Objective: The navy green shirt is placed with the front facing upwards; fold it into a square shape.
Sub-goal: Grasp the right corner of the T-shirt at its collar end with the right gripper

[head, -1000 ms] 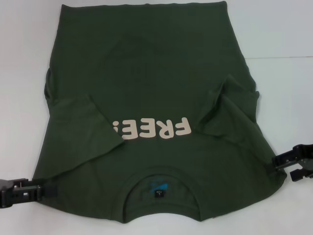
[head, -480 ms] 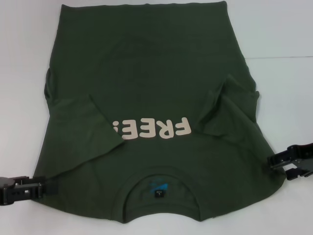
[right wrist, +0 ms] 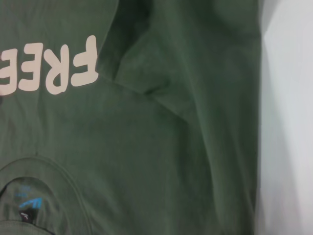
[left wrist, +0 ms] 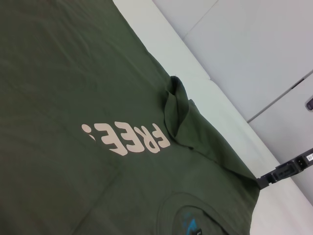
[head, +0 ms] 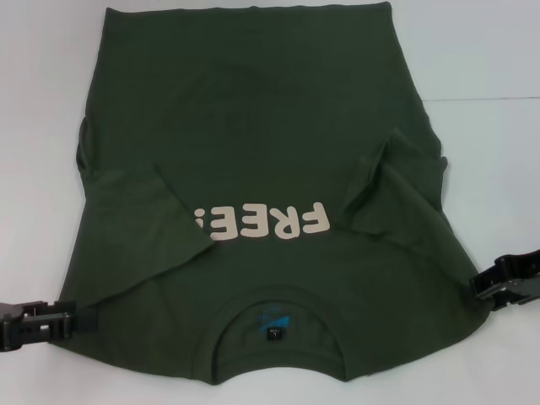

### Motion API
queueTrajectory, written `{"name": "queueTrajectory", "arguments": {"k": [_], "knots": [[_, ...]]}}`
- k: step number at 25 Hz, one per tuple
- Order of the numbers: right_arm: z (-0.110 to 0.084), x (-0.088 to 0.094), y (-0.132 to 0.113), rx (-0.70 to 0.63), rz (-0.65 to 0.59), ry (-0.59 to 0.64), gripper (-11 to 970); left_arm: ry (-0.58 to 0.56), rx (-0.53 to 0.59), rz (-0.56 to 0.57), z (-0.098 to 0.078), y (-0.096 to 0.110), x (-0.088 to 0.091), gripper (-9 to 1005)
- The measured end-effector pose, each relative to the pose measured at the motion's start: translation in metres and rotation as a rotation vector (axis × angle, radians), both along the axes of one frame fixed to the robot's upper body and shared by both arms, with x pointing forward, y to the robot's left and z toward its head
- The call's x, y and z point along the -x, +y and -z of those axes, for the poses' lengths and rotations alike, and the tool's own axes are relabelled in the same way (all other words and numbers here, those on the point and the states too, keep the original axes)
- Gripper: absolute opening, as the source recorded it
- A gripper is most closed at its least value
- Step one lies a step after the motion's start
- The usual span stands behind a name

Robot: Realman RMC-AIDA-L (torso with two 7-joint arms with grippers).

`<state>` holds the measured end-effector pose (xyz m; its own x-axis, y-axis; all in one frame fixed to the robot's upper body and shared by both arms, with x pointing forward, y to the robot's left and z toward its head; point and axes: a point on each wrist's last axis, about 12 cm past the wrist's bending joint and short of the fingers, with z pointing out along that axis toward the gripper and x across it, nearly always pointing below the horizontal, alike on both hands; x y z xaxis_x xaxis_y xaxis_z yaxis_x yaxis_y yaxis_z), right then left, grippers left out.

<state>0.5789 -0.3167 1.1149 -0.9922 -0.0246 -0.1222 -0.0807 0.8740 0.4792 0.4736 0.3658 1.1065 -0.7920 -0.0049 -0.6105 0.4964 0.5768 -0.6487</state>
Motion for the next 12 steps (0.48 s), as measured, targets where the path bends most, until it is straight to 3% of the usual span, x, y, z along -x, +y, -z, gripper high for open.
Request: {"name": "queueTrajectory", "arguments": {"k": [12], "knots": [[0.0, -0.0008, 0.0005, 0.001, -0.001, -0.005, 194, -0.011, 0.005, -0.014, -0.0019, 0.0027, -0.0005, 792]]}}
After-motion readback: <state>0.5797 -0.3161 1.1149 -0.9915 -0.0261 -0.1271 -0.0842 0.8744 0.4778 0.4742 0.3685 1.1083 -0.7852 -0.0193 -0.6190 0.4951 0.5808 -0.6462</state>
